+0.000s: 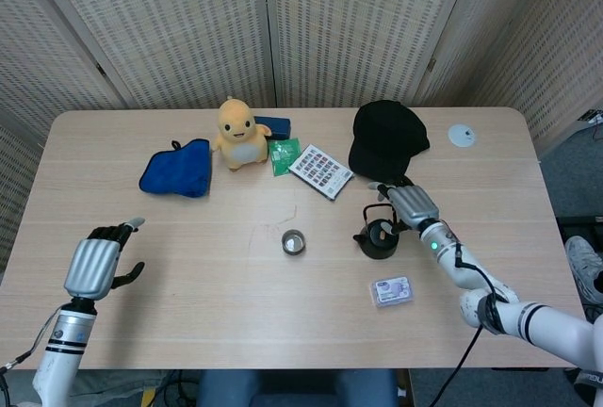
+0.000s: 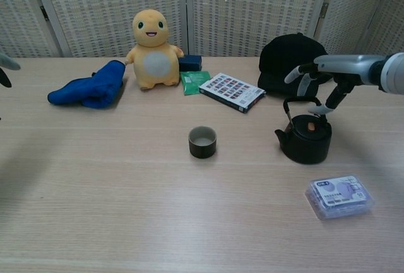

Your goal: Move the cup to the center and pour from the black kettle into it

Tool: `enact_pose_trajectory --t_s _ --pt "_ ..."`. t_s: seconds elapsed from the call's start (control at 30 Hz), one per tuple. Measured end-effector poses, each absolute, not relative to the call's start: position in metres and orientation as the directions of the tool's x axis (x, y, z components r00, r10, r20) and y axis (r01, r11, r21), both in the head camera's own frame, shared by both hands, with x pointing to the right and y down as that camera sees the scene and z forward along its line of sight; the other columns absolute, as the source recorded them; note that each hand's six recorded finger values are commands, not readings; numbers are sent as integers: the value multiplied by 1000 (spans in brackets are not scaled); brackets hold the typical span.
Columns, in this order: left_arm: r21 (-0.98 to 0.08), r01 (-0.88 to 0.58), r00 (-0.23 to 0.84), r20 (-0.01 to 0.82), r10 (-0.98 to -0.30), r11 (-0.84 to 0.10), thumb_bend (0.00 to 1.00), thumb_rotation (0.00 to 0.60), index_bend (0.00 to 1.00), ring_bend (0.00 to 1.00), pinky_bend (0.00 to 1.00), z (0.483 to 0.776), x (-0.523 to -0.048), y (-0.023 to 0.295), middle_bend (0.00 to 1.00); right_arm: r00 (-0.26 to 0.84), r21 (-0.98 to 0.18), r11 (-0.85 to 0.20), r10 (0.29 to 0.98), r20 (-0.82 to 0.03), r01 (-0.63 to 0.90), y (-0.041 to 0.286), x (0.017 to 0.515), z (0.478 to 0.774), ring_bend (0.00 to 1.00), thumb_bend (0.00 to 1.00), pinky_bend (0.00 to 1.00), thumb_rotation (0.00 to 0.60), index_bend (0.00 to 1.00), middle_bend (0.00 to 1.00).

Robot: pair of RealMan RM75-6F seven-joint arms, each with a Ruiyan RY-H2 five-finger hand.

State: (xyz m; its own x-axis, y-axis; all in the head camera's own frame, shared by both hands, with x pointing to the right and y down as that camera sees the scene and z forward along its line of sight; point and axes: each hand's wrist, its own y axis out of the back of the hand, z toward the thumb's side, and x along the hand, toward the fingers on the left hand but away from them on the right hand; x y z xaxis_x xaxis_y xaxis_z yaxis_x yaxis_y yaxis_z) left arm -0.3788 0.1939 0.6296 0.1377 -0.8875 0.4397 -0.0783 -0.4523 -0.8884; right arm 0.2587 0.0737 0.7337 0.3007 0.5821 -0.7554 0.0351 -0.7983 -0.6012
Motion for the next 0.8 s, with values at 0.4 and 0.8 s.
enact_pose_trajectory --t_s 0.4,0.8 --pt "-889 -80 134 438 -889 -450 264 600 193 337 282 632 -379 196 309 311 -585 -809 573 -758 63 80 256 742 71 322 39 600 143 368" --pt "-894 -84 131 428 -894 -440 264 600 193 337 281 628 -381 198 309 378 -633 -771 607 -699 66 85 249 717 124 323 39 600 143 421"
